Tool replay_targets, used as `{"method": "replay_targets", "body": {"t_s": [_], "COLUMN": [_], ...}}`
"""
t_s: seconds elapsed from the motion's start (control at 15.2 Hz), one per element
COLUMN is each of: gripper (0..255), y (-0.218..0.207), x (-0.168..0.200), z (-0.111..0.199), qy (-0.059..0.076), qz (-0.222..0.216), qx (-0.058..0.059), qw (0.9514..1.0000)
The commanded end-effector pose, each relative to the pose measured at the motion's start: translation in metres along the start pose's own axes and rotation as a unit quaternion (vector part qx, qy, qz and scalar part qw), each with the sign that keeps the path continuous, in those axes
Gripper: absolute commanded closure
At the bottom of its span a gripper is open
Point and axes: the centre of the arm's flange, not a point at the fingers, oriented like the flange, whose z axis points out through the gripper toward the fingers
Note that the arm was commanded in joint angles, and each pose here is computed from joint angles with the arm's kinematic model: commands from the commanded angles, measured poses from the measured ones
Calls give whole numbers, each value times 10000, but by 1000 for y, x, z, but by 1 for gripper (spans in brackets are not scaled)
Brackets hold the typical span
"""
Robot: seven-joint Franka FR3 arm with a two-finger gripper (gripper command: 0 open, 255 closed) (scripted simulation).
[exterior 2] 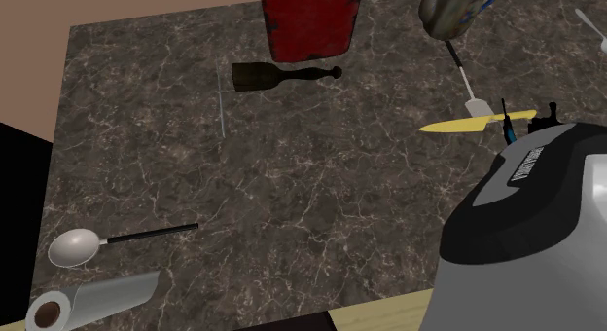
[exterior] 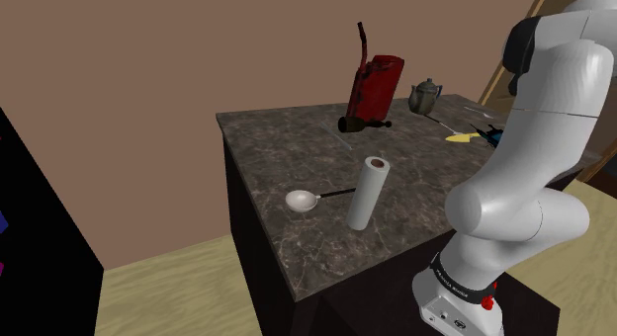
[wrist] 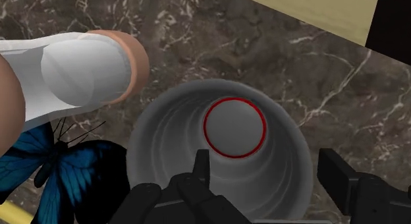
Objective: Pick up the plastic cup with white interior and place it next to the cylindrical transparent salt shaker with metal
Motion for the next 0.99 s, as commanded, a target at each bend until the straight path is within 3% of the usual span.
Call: {"method": "replay_targets", "body": {"t_s": [0.0,0.2,0.46,0.92], "gripper": [0,0,0,0], "y": [0,0,0,0], "x": [0,0,0,0], "z": [0,0,-50,-50], "qy": [-1,-1,-1,-1], "qz": [0,0,0,0], "qx": [2,2,2,2], "qw": [10000,10000,10000,10000]}}
